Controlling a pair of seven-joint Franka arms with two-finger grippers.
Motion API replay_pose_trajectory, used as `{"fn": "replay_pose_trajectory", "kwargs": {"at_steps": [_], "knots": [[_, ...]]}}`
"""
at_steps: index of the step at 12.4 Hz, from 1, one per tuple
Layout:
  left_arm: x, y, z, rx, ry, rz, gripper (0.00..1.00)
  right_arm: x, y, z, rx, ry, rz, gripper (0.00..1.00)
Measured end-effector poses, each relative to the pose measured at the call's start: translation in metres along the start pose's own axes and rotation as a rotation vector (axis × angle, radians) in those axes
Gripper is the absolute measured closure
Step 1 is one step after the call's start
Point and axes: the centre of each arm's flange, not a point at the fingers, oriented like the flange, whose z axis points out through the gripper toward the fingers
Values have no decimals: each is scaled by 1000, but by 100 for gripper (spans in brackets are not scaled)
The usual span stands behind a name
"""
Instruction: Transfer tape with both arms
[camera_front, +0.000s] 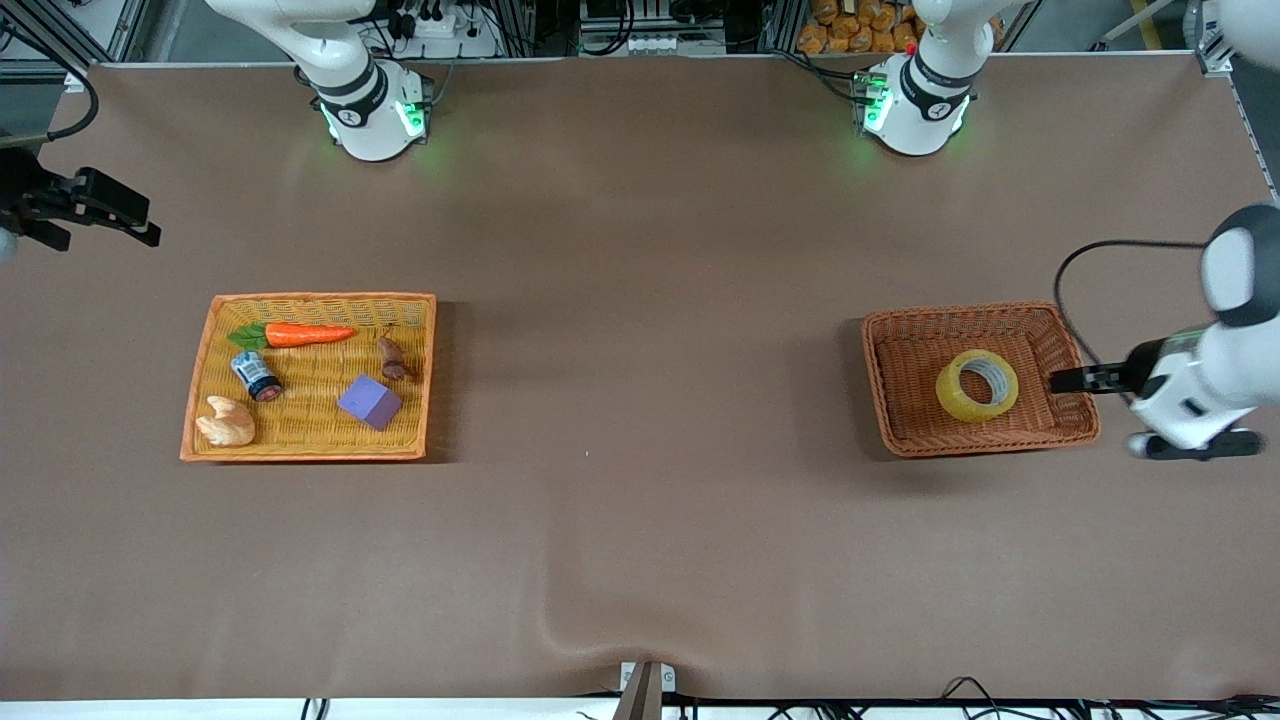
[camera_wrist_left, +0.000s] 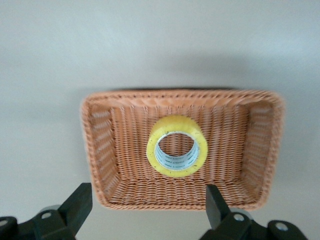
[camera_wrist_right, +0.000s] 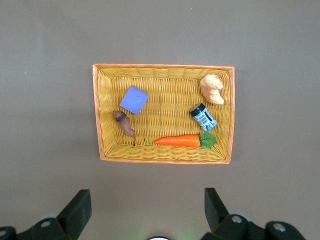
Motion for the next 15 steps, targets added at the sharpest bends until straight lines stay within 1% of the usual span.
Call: {"fn": "replay_pose_trajectory", "kwargs": {"at_steps": [2,4,6,8,11,15], "knots": [[-20,12,-62,21,51,13,0,0,1,0,-4,1,1,0],[-50,32,-116,46,122,35,0,0,2,-1,-8,3,2,0],[-80,49,-150,73,140,48,0,0,3,-1,-11,4,4,0],[-92,52,-161,81,149,47,0,0,3,-1,-11,4,5,0],[-92,55,-158,53,138,50,0,0,4,-1,-11,4,6,0],[-103,69,-161,38,132,54,0,0,4,-1,-11,4,7,0]]}}
